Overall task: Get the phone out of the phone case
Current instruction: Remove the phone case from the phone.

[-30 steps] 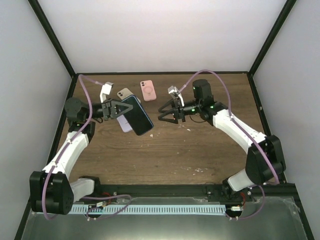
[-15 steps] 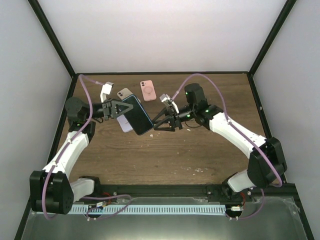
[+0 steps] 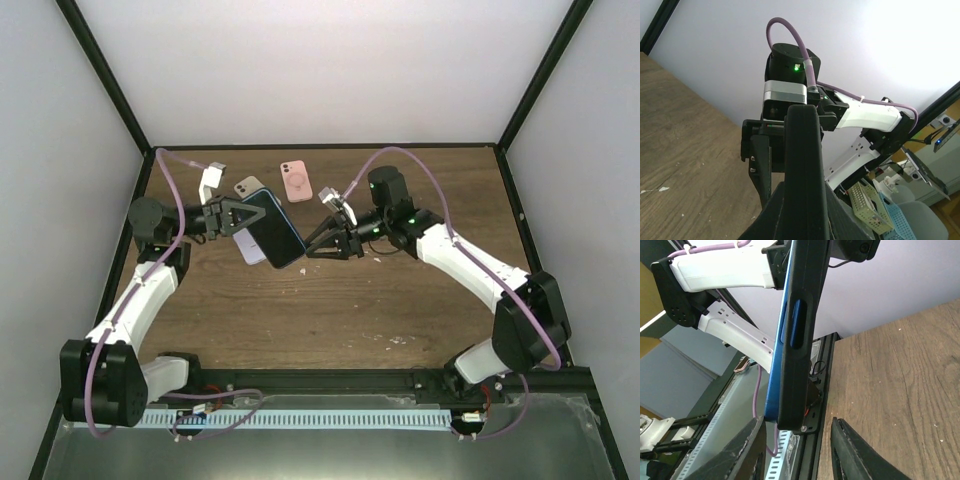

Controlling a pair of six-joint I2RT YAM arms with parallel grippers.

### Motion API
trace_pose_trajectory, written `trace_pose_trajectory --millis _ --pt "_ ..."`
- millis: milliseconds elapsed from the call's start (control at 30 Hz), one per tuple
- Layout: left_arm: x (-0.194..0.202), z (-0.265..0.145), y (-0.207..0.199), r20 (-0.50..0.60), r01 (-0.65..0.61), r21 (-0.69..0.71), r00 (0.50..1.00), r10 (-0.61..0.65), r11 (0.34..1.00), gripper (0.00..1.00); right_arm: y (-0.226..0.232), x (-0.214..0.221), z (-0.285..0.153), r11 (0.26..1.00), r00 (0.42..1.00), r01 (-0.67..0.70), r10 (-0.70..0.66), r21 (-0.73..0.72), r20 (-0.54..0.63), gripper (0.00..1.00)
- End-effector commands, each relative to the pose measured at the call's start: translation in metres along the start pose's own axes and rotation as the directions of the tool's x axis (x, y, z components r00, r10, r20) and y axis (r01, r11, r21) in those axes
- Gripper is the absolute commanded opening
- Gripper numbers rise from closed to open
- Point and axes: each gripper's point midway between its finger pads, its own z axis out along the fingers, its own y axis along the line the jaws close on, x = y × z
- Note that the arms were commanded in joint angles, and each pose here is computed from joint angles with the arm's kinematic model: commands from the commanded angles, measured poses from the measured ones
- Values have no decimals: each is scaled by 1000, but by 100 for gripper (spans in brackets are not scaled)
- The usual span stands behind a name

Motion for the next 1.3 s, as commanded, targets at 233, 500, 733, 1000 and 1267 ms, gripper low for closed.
trace_pose_trajectory --millis 233,500,733,1000,1267 --pt "-7 7 -27 -5 -56 62 998 56 997 0 -30 -3 -12 998 999 -10 8 60 33 32" --pt "-5 9 -29 -9 -53 72 999 54 996 0 -36 -3 -14 998 999 5 -8 65 39 31" --pt "-2 10 -23 -13 -52 57 999 52 997 0 -40 -11 -15 996 998 -12 7 94 57 29" --pt "11 16 -10 -32 -51 27 998 52 998 0 -56 -20 -9 975 994 -76 59 207 87 27" --pt "21 22 1 -67 -34 17 997 35 999 0 -46 -34 0 984 996 -45 31 172 86 24"
